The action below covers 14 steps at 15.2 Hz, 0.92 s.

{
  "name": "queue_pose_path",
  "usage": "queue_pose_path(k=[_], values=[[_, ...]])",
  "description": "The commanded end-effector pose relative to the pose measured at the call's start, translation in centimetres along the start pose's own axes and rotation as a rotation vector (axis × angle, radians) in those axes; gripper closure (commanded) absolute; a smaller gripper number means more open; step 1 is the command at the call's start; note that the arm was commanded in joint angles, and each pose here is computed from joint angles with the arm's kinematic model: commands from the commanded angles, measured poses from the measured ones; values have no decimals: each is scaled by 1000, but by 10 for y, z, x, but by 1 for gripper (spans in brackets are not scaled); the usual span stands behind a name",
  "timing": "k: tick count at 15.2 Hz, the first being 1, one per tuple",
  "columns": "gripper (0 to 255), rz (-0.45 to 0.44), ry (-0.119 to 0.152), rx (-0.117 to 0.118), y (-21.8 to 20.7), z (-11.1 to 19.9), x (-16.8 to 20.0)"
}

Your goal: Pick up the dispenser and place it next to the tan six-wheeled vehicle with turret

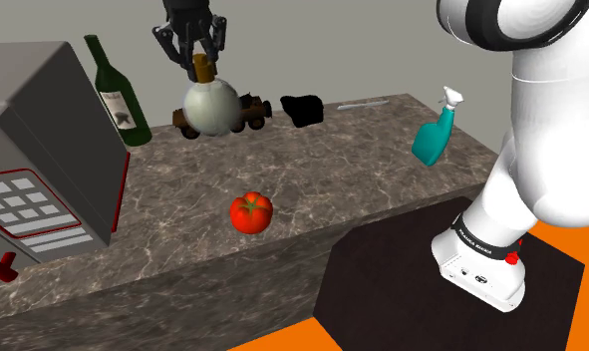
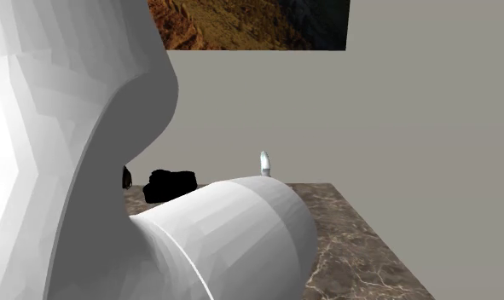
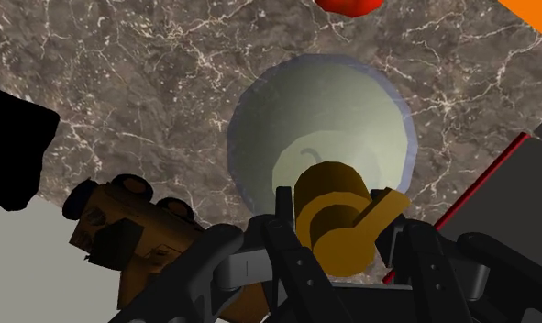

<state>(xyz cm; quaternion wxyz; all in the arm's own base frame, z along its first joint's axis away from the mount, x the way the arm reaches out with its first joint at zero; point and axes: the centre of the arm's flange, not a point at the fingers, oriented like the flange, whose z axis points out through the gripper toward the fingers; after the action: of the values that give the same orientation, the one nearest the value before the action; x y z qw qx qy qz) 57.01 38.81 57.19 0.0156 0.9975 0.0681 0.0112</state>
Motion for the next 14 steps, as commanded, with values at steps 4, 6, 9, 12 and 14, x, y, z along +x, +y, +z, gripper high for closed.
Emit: queue_pose_path(k=[4, 6, 9, 12, 14], values=[[255, 0, 1, 1, 0, 26, -1], [255, 0, 1, 1, -1, 36, -2], [255, 0, 1, 1, -1, 52, -2], [255, 0, 1, 1, -2, 68, -2], [255, 0, 1, 1, -2, 79, -2]])
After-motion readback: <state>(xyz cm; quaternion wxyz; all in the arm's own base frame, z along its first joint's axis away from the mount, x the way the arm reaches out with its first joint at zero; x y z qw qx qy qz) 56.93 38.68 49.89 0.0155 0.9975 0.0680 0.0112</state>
